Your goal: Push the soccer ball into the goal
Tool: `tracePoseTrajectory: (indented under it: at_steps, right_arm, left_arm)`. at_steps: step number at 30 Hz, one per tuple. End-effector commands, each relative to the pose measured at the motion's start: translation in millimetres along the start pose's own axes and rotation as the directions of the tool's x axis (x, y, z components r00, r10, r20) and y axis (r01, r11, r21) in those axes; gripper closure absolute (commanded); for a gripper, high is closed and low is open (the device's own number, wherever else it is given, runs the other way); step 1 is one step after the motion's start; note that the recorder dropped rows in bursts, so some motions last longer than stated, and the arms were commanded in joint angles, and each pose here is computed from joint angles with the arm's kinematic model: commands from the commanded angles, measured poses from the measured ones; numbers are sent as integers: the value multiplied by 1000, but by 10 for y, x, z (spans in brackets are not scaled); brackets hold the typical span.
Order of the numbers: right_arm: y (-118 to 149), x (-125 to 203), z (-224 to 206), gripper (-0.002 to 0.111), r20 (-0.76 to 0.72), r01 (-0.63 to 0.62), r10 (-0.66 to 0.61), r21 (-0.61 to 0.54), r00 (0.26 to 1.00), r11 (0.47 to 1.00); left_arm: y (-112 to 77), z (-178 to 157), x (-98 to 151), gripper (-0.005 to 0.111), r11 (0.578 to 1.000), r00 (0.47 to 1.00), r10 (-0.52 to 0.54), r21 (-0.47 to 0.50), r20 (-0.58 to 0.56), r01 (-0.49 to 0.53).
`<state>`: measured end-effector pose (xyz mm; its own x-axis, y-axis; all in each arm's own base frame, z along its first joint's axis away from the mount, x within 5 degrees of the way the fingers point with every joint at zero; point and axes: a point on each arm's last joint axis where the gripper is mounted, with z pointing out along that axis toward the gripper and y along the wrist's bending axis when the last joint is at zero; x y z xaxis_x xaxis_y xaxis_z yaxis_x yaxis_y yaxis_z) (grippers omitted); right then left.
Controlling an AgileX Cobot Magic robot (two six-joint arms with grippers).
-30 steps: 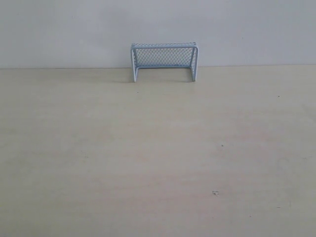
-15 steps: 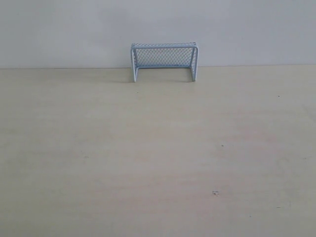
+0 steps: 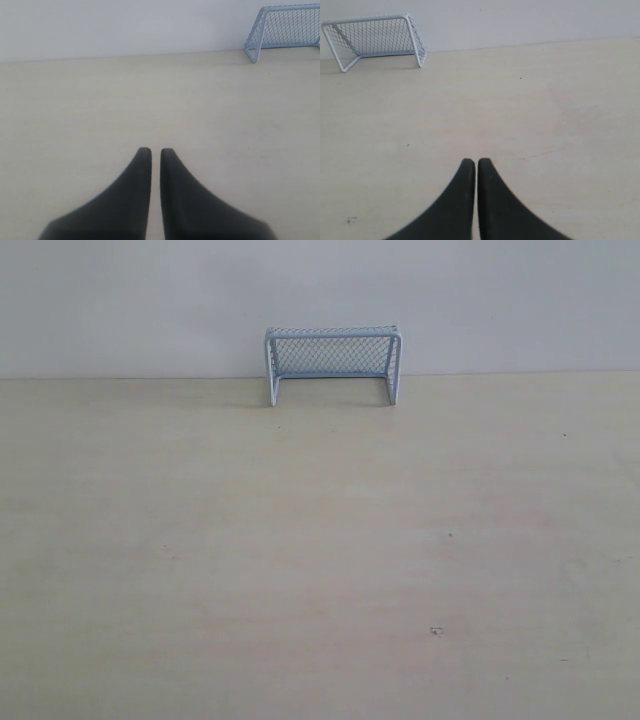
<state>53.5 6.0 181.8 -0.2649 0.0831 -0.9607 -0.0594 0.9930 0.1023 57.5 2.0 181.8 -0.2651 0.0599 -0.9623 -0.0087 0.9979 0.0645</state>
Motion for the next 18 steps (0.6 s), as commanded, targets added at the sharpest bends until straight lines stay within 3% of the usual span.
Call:
tracePoseTrajectory:
  at_steps: [1,18]
  right_arm:
    - [-3,-7,-4,108,9,17,-17,3,1000,1000]
    - [-3,-7,-4,108,9,13,-13,3,1000,1000]
  left_arm:
    - [2,-7,-25,100,1000,1000,-17,-3,19,17]
    - [2,-7,-25,100,1000,1000,-17,-3,19,17]
